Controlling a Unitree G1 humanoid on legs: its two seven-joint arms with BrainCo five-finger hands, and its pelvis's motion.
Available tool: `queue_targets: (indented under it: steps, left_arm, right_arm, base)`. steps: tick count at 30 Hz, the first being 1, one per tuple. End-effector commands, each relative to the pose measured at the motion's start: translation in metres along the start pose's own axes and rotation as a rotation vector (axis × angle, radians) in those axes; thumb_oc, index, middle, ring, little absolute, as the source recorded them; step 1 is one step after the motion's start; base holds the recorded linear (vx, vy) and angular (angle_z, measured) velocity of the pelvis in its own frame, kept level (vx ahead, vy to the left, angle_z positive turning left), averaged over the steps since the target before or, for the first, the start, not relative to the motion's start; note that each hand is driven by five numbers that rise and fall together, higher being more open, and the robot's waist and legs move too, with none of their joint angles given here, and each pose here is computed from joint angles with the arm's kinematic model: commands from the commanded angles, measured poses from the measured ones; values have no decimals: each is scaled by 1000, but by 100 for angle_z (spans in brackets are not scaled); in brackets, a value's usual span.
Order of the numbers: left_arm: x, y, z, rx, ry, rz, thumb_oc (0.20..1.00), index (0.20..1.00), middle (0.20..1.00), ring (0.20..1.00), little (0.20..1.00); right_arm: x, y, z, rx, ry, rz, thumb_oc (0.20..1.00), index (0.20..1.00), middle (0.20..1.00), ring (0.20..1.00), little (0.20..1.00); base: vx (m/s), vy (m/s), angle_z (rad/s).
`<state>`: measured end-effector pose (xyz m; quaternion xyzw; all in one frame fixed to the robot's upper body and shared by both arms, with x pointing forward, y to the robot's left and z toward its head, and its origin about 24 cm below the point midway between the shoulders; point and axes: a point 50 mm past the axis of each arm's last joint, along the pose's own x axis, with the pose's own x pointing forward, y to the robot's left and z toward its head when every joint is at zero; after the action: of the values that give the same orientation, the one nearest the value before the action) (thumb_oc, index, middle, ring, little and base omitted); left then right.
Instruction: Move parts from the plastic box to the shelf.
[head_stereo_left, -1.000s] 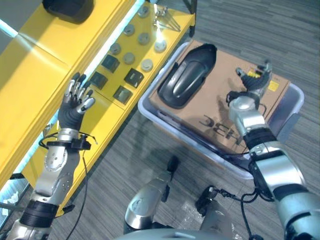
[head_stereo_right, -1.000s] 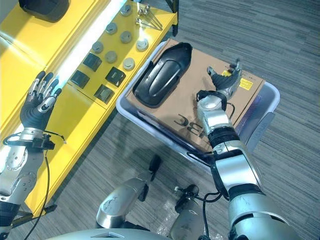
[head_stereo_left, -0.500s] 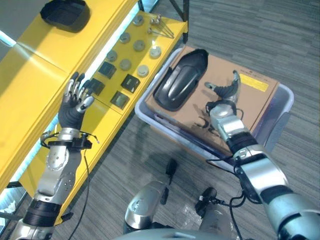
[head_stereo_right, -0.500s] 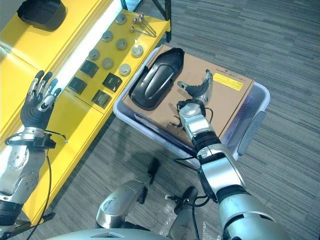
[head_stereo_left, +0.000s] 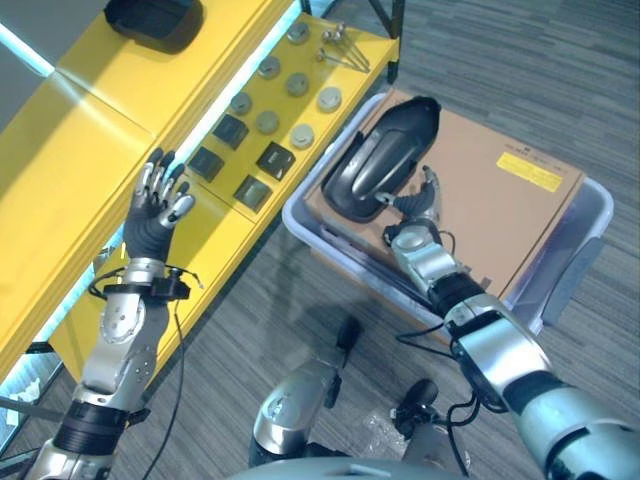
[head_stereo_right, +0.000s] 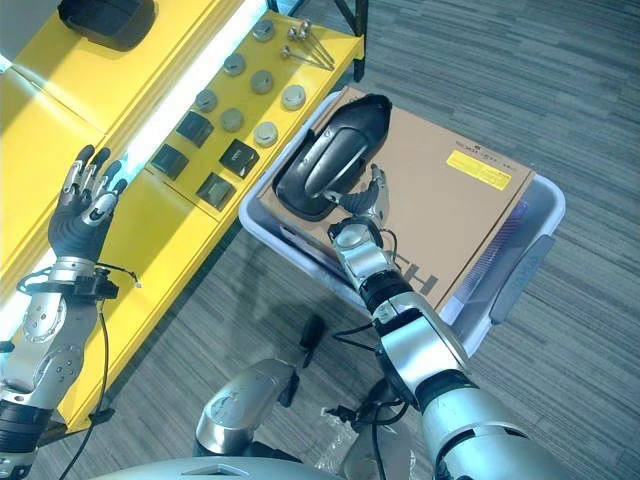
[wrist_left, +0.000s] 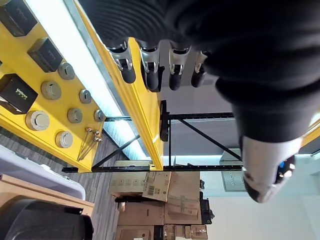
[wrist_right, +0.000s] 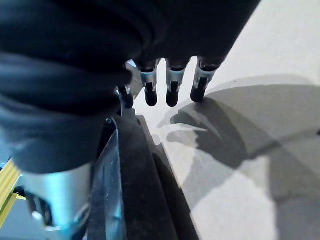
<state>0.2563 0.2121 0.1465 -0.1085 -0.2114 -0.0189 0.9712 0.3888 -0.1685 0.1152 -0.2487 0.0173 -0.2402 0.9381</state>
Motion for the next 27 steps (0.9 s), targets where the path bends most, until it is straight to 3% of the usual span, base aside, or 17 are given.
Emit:
queue_targets:
  steps: [1,8,10,16,27]
  left_arm:
    - [9,-19,27,-35,-169,-70,1000,1000,1000,1000,1000]
    - [10,-20,24,-40,-166,-63,1000,1000,1000,1000,1000]
    - [10,-20,23,-41,-165,-64,1000,1000,1000,1000,1000]
    - [8,-21,22,-54,-162,-72,1000,1000,1000,1000,1000]
    - [8,-24,24,-54,-169,-109,1000,1000,1000,1000,1000]
  right_arm:
    - [6,-4,41,15,-144,-51,1000,1000,1000,1000,1000]
    - [13,-12,19,-172,-34,-105,1000,1000,1000,1000,1000]
    - [15,-16,8,-235,6,-118,200,200,200,200,200]
    - [20,-28,-20,-371,78,-125,200,200,200,200,200]
    - [26,-40,-18,-284,45,-189,200,200,200,200,200]
  base:
    - [-1,16,5]
    - [-1,29,1]
    - [0,0,0]
    - [1,5,2]
    - [-5,-18,0]
